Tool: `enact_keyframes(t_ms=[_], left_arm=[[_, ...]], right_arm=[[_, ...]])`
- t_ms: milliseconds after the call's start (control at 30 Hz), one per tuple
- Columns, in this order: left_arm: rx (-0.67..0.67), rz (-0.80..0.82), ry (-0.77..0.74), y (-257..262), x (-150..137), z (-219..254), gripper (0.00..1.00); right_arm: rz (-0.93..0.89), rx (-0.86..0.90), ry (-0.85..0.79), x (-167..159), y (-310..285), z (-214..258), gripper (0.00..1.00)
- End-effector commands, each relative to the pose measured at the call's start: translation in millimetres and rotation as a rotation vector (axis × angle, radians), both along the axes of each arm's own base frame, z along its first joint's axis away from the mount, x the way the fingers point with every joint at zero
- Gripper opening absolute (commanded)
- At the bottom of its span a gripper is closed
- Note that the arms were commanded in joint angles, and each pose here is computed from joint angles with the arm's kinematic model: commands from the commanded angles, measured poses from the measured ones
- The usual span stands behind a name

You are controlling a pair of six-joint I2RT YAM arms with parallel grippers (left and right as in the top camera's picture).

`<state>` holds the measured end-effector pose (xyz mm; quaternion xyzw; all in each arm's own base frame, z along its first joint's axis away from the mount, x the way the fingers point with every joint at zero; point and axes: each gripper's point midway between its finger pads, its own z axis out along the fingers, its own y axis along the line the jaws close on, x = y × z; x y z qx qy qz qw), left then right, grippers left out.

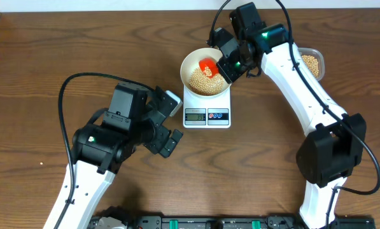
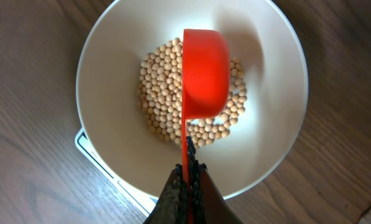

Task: Scoop item into bowl and weigh 50g on scale
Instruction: 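Hold the tipped red scoop over the white bowl to empty it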

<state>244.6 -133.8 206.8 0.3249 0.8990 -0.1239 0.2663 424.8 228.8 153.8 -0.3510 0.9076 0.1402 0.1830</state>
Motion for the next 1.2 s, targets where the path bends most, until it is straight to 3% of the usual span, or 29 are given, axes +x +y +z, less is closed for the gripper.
enact_keyframes(t_ms=[0,1167], left_arm=[[0.003,0.006,0.015,-0.2,-1.0,-4.4,0.98],[0.004,0.005,0.016,-0.1,-1.1,-4.5,0.98]], right_arm=[[0.029,-0.002,-0.054,5.2,3.8,13.8,0.01],[0.007,-0.05,-0.182,8.9,-8.2,53.0,0.01]])
